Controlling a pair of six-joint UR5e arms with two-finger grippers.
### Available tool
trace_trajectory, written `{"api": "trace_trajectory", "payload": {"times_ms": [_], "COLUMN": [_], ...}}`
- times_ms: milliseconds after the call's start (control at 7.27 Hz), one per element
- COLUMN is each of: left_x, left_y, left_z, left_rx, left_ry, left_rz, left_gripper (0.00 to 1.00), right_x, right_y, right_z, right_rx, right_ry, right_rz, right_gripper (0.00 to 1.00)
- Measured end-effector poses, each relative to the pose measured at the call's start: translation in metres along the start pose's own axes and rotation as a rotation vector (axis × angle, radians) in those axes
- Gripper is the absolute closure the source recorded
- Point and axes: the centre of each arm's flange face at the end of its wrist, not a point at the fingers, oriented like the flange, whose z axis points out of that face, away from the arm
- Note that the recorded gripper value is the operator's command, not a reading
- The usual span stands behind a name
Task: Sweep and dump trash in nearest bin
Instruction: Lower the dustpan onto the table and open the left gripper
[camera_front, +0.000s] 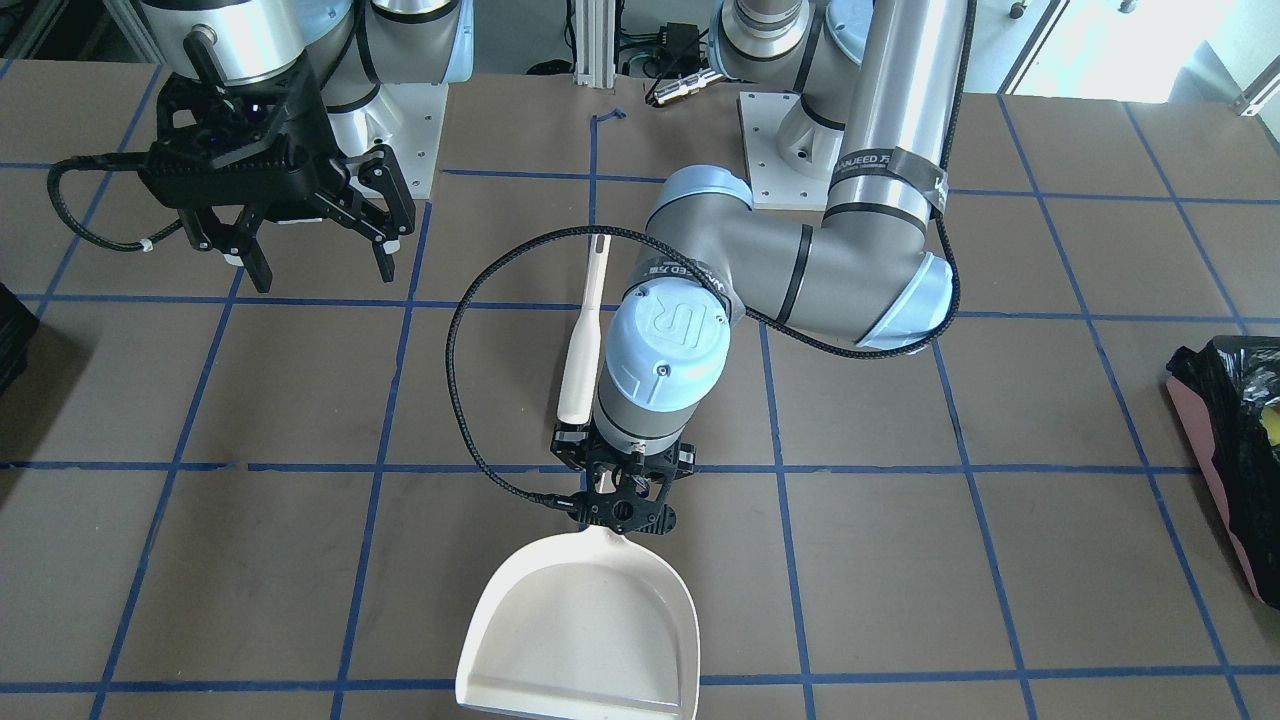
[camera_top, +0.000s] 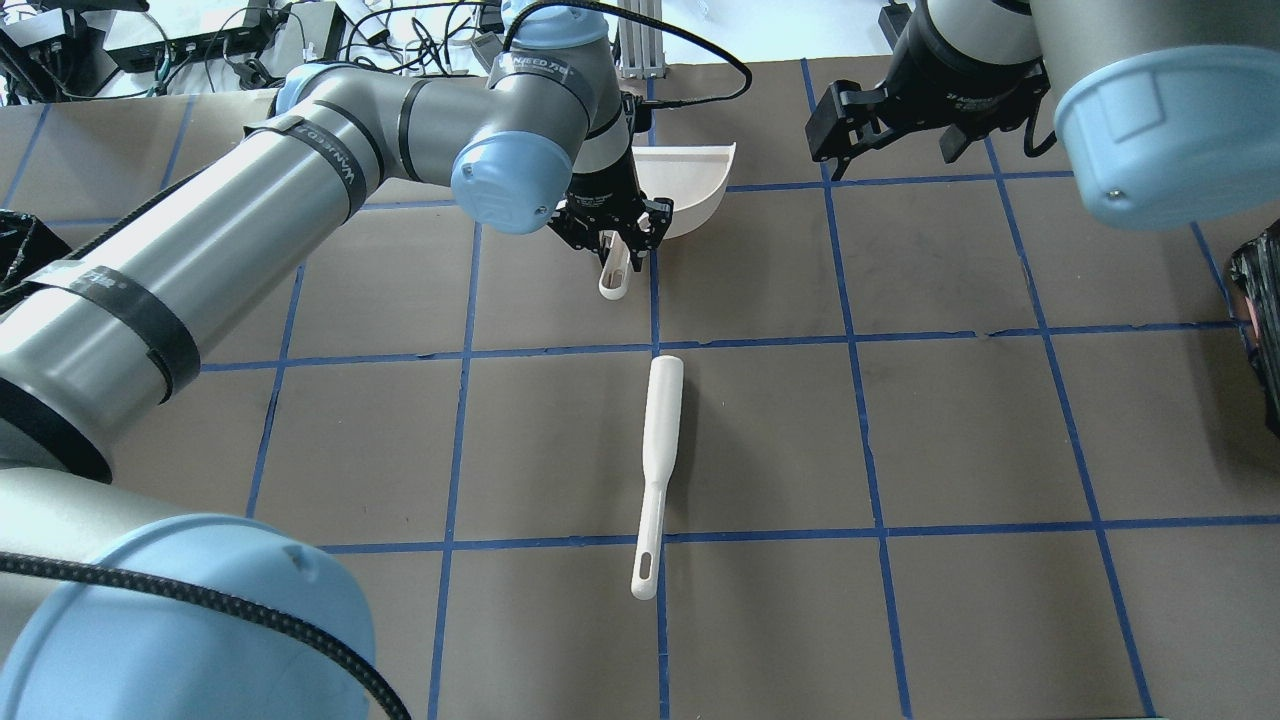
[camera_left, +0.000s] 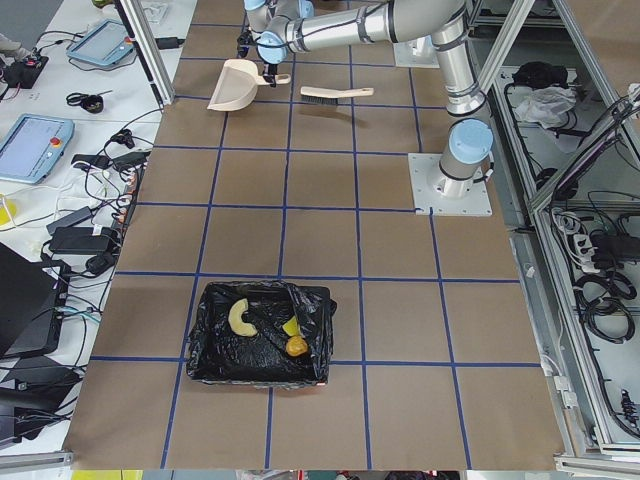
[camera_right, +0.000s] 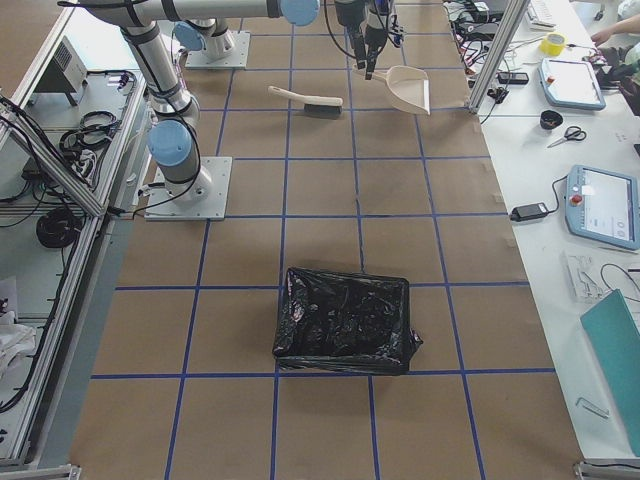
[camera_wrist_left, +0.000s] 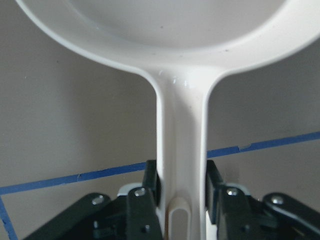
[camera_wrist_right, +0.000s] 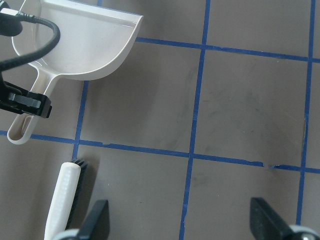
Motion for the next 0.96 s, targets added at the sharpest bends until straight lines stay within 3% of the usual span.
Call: {"api": "trace_trajectory", "payload": {"times_ms": [963], "left_x": [0.013], "left_y": [0.002], "left_z": [0.016], "left_rx": [-0.021], "left_ry": [-0.023], "left_rz": [-0.035], "left_gripper": [1.0], "right_x": [0.0], "right_y": [-0.004], "right_z": [-0.001], "right_rx": [0.039], "right_ry": [0.002], "right_rz": [-0.001], "right_gripper": [0.0]}}
